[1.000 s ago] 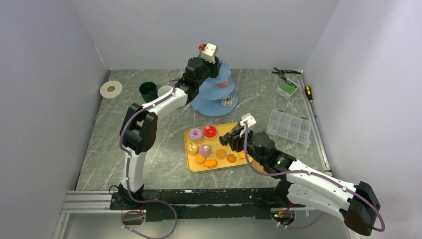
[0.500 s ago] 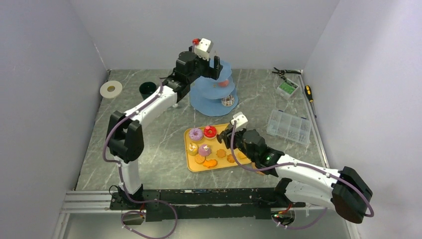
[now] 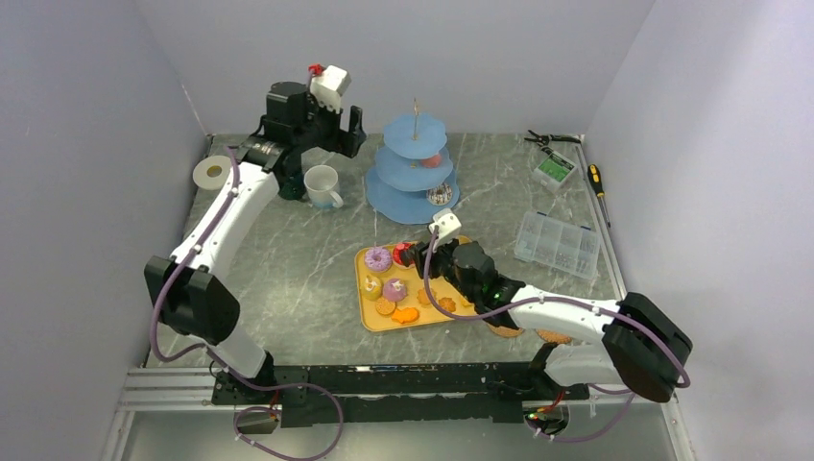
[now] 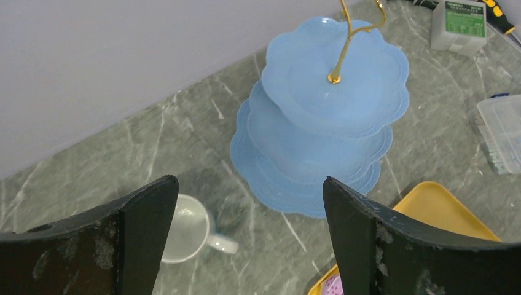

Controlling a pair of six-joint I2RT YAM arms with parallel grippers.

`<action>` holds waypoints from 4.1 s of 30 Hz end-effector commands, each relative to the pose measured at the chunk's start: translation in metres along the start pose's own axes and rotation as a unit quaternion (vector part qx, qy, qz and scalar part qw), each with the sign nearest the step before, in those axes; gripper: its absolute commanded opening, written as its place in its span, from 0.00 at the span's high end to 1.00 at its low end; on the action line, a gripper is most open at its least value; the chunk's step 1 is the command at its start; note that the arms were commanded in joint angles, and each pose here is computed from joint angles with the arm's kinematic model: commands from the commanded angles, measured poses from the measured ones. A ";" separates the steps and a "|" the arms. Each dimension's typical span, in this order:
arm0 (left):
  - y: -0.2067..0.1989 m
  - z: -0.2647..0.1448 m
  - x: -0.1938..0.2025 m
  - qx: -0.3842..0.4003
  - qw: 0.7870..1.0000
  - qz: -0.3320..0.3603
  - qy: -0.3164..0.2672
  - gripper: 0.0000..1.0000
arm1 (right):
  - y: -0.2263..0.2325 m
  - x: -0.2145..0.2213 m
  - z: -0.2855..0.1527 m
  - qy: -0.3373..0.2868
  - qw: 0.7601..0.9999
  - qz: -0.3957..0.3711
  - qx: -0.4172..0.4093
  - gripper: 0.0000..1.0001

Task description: Serve the afternoon tea

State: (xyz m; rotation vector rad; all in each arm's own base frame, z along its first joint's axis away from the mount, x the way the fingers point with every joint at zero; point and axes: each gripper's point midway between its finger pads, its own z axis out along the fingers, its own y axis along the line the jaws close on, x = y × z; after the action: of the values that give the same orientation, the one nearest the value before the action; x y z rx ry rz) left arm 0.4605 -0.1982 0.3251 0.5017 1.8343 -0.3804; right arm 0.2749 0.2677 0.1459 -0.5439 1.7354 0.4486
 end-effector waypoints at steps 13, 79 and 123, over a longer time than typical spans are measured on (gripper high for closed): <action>0.013 -0.052 -0.026 0.008 1.000 0.021 -0.014 0.07 | 0.012 -0.034 0.019 -0.059 0.998 0.011 -0.018 0.38; 0.010 -0.075 -0.057 0.022 0.998 0.037 -0.042 0.07 | -0.063 -0.069 0.059 -0.082 0.995 -0.019 0.045 0.51; 0.023 -0.071 -0.040 0.002 1.000 0.014 -0.009 0.07 | -0.085 -0.065 0.089 -0.107 0.991 0.003 0.083 0.34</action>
State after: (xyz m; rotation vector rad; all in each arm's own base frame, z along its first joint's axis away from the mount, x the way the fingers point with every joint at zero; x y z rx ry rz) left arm 0.4267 -0.1543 0.3654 0.5620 1.8316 -0.3727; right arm 0.4150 0.2566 0.1372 -0.3997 1.6675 0.2816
